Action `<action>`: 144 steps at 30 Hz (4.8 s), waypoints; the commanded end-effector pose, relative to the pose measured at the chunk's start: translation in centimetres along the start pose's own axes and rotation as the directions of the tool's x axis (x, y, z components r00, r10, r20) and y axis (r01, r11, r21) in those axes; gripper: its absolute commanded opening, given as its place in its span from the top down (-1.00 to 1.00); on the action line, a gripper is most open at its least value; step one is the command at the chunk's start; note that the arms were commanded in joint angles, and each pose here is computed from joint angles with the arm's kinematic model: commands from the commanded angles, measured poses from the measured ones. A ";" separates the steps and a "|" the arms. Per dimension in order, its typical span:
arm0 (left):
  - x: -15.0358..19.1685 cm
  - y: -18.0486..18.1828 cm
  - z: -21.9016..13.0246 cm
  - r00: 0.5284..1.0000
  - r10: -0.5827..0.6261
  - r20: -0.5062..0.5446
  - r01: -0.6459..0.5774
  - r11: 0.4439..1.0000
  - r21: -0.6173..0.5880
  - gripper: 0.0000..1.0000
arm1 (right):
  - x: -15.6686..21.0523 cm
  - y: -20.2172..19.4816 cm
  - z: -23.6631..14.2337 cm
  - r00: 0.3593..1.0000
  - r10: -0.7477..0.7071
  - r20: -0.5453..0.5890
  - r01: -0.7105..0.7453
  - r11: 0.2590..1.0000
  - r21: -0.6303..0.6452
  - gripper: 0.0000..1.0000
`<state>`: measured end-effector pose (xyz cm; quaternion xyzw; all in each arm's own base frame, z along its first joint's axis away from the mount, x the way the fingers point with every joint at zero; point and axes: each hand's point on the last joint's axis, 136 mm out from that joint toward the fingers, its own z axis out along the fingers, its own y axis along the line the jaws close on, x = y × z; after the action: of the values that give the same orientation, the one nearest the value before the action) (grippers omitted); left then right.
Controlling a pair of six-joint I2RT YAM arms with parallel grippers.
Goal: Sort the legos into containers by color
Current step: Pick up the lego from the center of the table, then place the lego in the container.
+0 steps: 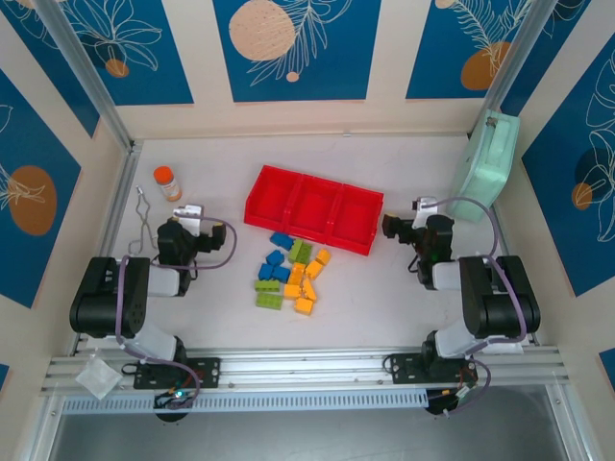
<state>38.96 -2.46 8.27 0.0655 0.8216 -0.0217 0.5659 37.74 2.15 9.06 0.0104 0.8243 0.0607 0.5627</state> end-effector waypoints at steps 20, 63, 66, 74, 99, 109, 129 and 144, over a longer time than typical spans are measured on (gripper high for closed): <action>-11.3 -6.0 -16.8 0.836 -0.441 -0.327 0.500 0.857 0.122 -0.99 | -6.1 7.4 -18.8 0.479 0.753 -0.452 -0.798 0.588 0.134 -0.97; -6.3 -9.6 -23.2 0.872 -0.278 -0.404 0.420 0.848 0.323 -0.99 | 11.5 21.7 -4.5 0.490 0.607 -0.625 -0.315 0.793 0.522 -0.87; -6.2 -9.6 -23.2 0.870 -0.278 -0.408 0.421 0.849 0.319 -0.99 | 11.4 21.2 -4.4 0.521 0.590 -0.617 -0.298 0.803 0.516 -0.78; -6.0 -9.4 -23.0 0.865 -0.280 -0.416 0.424 0.853 0.306 -0.99 | 10.9 20.3 -4.4 0.575 0.556 -0.600 -0.291 0.825 0.485 -0.40; -5.9 -9.2 -22.9 0.862 -0.284 -0.419 0.423 0.859 0.288 -0.99 | 10.5 18.3 -5.9 0.645 0.454 -0.615 -0.238 0.884 0.403 0.09; -6.0 -9.1 -22.9 0.863 -0.284 -0.419 0.422 0.861 0.286 -0.99 | 11.5 17.7 -4.8 0.652 0.356 -0.669 -0.145 0.925 0.351 0.08; -4.2 -8.2 -21.3 0.789 -0.296 -0.538 0.444 0.881 0.166 -0.99 | 2.8 18.9 -7.9 0.751 0.249 -0.612 -0.223 0.967 0.120 0.38; -5.5 -10.2 -22.5 0.832 -0.252 -0.495 0.443 0.839 0.317 -0.99 | -4.9 14.1 -0.6 0.796 0.247 -0.553 -0.281 0.959 0.024 0.39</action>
<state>19.17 -9.52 19.23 -0.0027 0.9174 -0.2610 0.3004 37.11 14.66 16.04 0.1285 0.9339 0.1366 0.3044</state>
